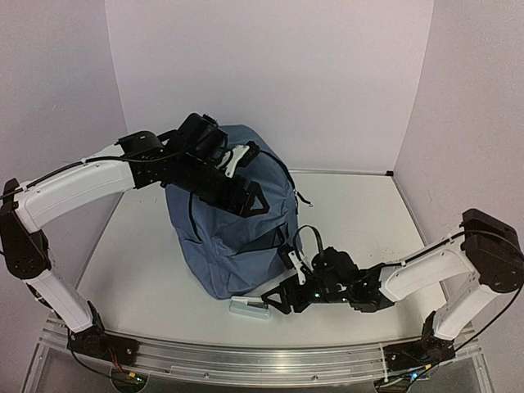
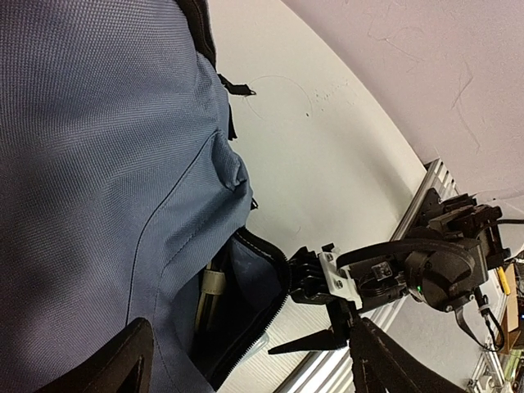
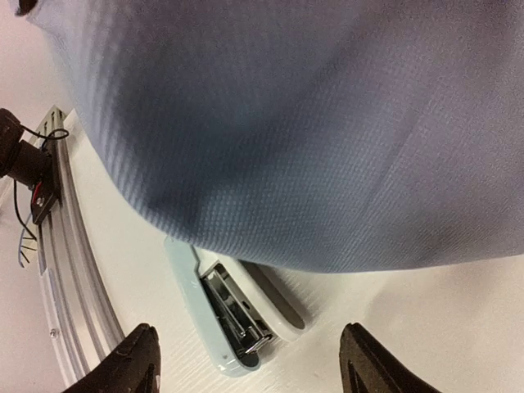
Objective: Pack the student bag
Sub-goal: Pick up the stationery from the center of the board.
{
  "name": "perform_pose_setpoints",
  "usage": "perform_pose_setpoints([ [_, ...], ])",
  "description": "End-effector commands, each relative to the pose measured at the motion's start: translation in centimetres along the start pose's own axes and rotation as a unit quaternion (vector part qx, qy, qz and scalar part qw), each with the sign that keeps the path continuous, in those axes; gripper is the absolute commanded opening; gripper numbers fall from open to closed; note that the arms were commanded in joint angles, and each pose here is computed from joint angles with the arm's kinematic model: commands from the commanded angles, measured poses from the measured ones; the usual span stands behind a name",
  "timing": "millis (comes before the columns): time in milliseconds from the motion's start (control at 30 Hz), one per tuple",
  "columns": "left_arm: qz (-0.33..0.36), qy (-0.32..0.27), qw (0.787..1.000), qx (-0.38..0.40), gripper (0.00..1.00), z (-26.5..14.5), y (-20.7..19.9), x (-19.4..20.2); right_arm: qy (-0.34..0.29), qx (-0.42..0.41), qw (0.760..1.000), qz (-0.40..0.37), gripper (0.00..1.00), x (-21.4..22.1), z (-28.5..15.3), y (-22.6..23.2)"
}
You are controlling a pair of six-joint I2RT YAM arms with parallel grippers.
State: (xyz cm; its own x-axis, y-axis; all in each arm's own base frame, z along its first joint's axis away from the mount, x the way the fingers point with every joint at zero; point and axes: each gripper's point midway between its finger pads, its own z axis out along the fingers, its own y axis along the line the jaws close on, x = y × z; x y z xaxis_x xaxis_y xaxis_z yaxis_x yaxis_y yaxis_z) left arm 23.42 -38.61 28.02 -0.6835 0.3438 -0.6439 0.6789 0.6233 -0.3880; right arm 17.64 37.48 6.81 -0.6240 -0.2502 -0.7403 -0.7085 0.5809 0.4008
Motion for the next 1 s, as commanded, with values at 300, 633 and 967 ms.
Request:
perform_pose_setpoints([
  [300, -0.003, -0.011, 1.0, 0.004, 0.84, -1.0, -0.1, -0.8, -0.004, -0.012, 0.992, -0.123, 0.77, 0.5, 2.8, 2.0],
  [633, -0.003, -0.005, 1.0, 0.005, 0.84, -0.7, -0.1, -0.8, 0.027, 0.005, 0.989, -0.147, 0.78, 2.1, 5.1, 1.7],
  [967, -0.002, -0.004, 1.0, 0.008, 0.84, -0.8, -0.2, -0.7, 0.073, 0.011, 0.984, -0.162, 0.56, 5.0, 6.2, 2.4],
])
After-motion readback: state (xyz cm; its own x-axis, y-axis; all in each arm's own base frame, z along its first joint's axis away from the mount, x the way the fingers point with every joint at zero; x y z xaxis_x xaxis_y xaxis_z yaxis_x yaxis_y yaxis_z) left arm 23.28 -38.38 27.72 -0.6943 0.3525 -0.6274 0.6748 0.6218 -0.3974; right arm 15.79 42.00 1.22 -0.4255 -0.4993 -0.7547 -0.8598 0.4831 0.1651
